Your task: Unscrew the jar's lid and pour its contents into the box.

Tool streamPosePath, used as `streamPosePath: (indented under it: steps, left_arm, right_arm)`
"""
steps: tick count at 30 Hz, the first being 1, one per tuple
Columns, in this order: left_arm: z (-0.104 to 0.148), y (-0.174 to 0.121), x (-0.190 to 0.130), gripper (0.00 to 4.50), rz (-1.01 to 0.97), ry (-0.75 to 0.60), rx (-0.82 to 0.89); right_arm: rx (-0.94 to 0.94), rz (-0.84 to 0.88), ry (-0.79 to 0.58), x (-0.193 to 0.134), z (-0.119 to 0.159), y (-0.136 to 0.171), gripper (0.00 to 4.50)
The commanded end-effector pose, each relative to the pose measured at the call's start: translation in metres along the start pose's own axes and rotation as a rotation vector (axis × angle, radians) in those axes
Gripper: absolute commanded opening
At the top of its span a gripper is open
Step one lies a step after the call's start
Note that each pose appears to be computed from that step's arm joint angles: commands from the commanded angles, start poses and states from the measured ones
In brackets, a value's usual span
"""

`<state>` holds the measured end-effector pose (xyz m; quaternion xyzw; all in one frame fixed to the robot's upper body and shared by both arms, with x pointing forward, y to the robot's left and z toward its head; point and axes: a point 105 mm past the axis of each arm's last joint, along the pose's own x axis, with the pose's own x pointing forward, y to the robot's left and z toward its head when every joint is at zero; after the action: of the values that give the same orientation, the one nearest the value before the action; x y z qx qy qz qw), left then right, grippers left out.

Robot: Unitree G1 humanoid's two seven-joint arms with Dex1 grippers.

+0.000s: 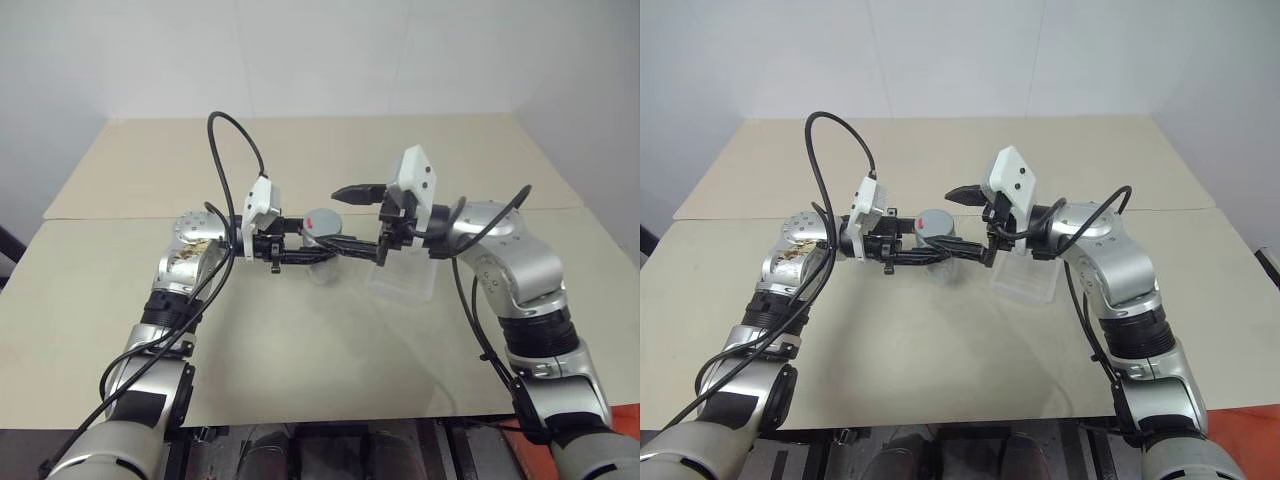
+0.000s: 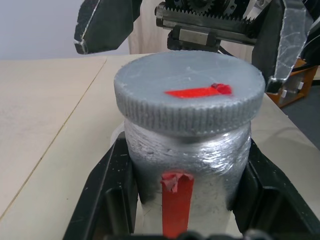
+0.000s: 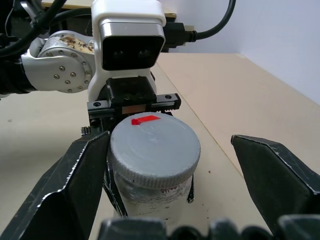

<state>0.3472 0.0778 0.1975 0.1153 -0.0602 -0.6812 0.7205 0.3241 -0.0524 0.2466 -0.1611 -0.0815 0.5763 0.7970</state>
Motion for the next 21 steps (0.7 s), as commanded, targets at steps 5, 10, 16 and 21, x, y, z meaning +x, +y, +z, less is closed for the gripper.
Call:
streamPosePath:
  steps: [5,10,16,21]
  left_arm:
    - [0.013,0.002,0.001,2.04,-0.009,-0.005,0.065]
    - [0.013,0.002,0.0,2.04,-0.009,-0.005,0.066]
    - [0.013,0.002,-0.002,2.04,-0.003,0.001,0.067]
    - [0.014,0.003,-0.003,2.04,0.0,0.003,0.069]
  right_arm:
    - [-0.037,0.031,-0.066,0.001,0.018,0.007,4.47]
    - [-0.031,0.038,-0.061,0.005,0.016,0.008,4.47]
    - [-0.026,0.04,-0.051,0.008,0.014,0.008,4.47]
    - [-0.019,0.04,-0.044,0.01,0.012,0.007,4.47]
